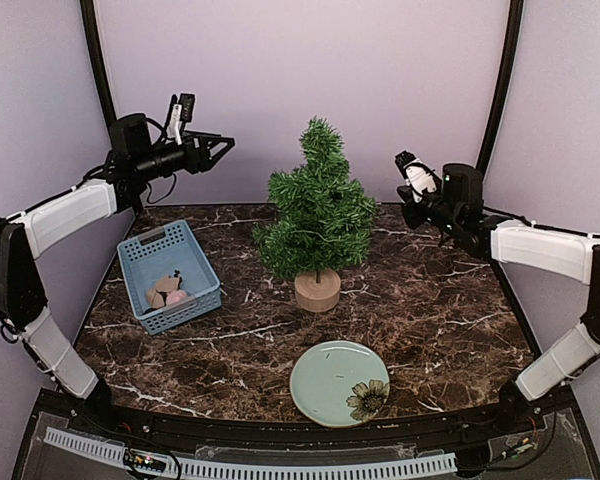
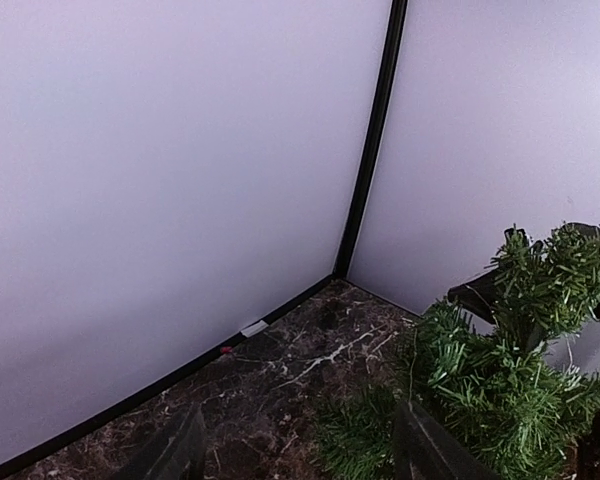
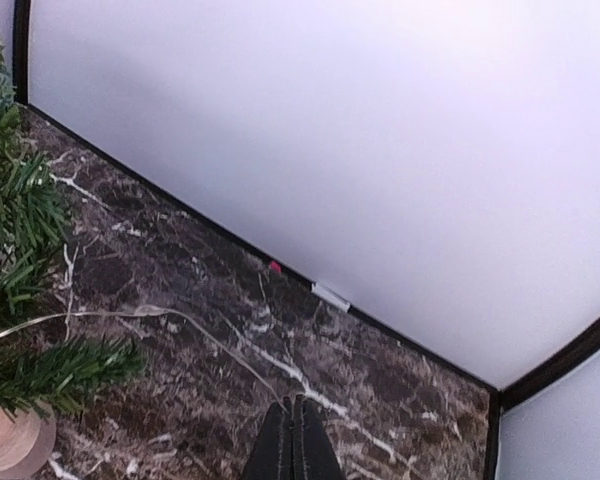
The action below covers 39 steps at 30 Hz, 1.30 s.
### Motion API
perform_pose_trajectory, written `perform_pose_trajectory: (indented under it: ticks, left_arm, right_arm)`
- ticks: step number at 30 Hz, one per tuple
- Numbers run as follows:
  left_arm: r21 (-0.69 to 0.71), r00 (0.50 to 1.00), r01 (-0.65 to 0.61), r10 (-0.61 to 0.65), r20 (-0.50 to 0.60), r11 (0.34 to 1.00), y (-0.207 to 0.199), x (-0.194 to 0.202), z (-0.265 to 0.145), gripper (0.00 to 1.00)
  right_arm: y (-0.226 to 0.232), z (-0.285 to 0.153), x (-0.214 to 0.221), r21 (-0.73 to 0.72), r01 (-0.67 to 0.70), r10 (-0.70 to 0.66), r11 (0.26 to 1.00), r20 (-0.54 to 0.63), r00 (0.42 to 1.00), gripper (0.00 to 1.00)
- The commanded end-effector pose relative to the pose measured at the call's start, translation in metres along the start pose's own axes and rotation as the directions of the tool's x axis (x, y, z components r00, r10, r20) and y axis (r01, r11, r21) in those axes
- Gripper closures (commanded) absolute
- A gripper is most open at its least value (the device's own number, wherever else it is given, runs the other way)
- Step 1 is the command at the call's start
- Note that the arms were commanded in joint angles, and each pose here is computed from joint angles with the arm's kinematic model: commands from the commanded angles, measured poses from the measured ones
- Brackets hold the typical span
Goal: Decorate the small christmas tree
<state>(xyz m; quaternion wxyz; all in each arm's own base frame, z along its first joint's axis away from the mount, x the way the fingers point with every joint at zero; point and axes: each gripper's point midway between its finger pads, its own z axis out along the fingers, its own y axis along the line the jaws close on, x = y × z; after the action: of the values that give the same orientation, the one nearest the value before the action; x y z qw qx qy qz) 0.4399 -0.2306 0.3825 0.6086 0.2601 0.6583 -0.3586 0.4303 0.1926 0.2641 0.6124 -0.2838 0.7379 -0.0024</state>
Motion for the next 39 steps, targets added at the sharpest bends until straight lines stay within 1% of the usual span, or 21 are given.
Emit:
perform_pose_trajectory:
  ticks: [1,5,9,10,11,12,13,14,17,23,25,27,29,30,33,34,35,36,37,38,39]
  left_arm:
    - [0.177,1.0,-0.001,-0.001,0.015,0.984,-0.015,-0.018,0.013,0.32]
    - [0.269,1.0,-0.015,0.016,-0.003,0.963,-0.013,-0.007,0.031,0.3]
    - [0.333,0.998,-0.059,0.052,0.028,0.941,-0.011,0.006,0.043,0.3]
    - [0.353,0.998,-0.066,0.06,0.029,0.933,-0.01,0.012,0.047,0.3]
    - [0.36,0.996,-0.09,0.081,0.041,0.929,-0.01,0.011,0.049,0.3]
    - [0.368,0.996,-0.088,0.082,0.031,0.926,-0.008,0.018,0.054,0.3]
    - [0.373,0.993,-0.119,0.11,0.045,0.92,-0.01,0.016,0.057,0.3]
    - [0.375,0.993,-0.119,0.113,0.038,0.919,-0.007,0.023,0.061,0.3]
    - [0.377,0.988,-0.154,0.142,0.058,0.913,-0.004,0.029,0.071,0.3]
    - [0.441,0.977,-0.213,0.191,0.093,0.872,-0.007,0.044,0.094,0.3]
    - [0.46,0.976,-0.218,0.202,0.085,0.861,-0.009,0.053,0.103,0.29]
    - [0.461,0.967,-0.252,0.234,0.097,0.851,-0.01,0.06,0.111,0.29]
    - [0.468,0.966,-0.258,0.242,0.096,0.845,-0.009,0.071,0.12,0.29]
    - [0.473,0.962,-0.271,0.25,0.107,0.838,-0.012,0.07,0.123,0.29]
    - [0.489,0.965,-0.261,0.245,0.1,0.832,-0.011,0.085,0.135,0.29]
    - [0.496,0.962,-0.27,0.248,0.113,0.825,-0.014,0.081,0.139,0.29]
    - [0.507,0.965,-0.259,0.24,0.104,0.822,-0.013,0.09,0.144,0.29]
    - [0.512,0.962,-0.27,0.245,0.118,0.815,-0.016,0.085,0.147,0.29]
    - [0.523,0.964,-0.263,0.24,0.113,0.811,-0.016,0.093,0.15,0.3]
    - [0.529,0.962,-0.273,0.243,0.127,0.803,-0.019,0.089,0.153,0.3]
    - [0.541,0.963,-0.269,0.239,0.125,0.797,-0.019,0.095,0.155,0.31]
  right_arm:
    - [0.001,0.007,-0.046,-0.059,0.076,-0.057,0.995,0.282,0.958,1.0]
    - [0.006,0.017,-0.066,-0.163,0.074,-0.001,0.984,0.406,0.914,1.0]
    - [0.017,0.031,-0.083,-0.295,0.08,0.081,0.952,0.495,0.865,1.0]
    - [0.024,0.038,-0.082,-0.34,0.077,0.109,0.937,0.496,0.862,1.0]
    - [0.027,0.043,-0.083,-0.366,0.078,0.127,0.927,0.503,0.855,1.0]
    - [0.029,0.045,-0.088,-0.384,0.081,0.144,0.92,0.522,0.841,1.0]
    - [0.031,0.047,-0.091,-0.405,0.077,0.167,0.911,0.535,0.828,1.0]
    - [0.033,0.047,-0.093,-0.428,0.074,0.194,0.901,0.548,0.814,1.0]
    - [0.037,0.05,-0.103,-0.49,0.076,0.26,0.868,0.581,0.771,1.0]
    - [0.048,0.055,-0.115,-0.648,0.075,0.432,0.758,0.584,0.687,1.0]
    - [0.052,0.058,-0.118,-0.695,0.075,0.481,0.716,0.568,0.668,1.0]
    - [0.055,0.064,-0.119,-0.731,0.076,0.514,0.678,0.546,0.661,1.0]
    - [0.057,0.068,-0.118,-0.75,0.073,0.536,0.657,0.532,0.656,1.0]
    - [0.058,0.071,-0.117,-0.756,0.071,0.541,0.65,0.527,0.656,1.0]
    - [0.063,0.08,-0.116,-0.763,0.069,0.537,0.643,0.514,0.669,1.0]
    - [0.064,0.082,-0.115,-0.761,0.071,0.532,0.645,0.514,0.673,1.0]
    - [0.066,0.084,-0.115,-0.763,0.07,0.532,0.643,0.51,0.676,1.0]
    - [0.067,0.086,-0.114,-0.764,0.07,0.531,0.641,0.507,0.678,1.0]
    - [0.069,0.087,-0.113,-0.767,0.07,0.533,0.637,0.505,0.679,1.0]
    - [0.071,0.089,-0.112,-0.77,0.069,0.534,0.634,0.501,0.681,1.0]
    - [0.072,0.09,-0.111,-0.773,0.069,0.535,0.63,0.497,0.683,1.0]
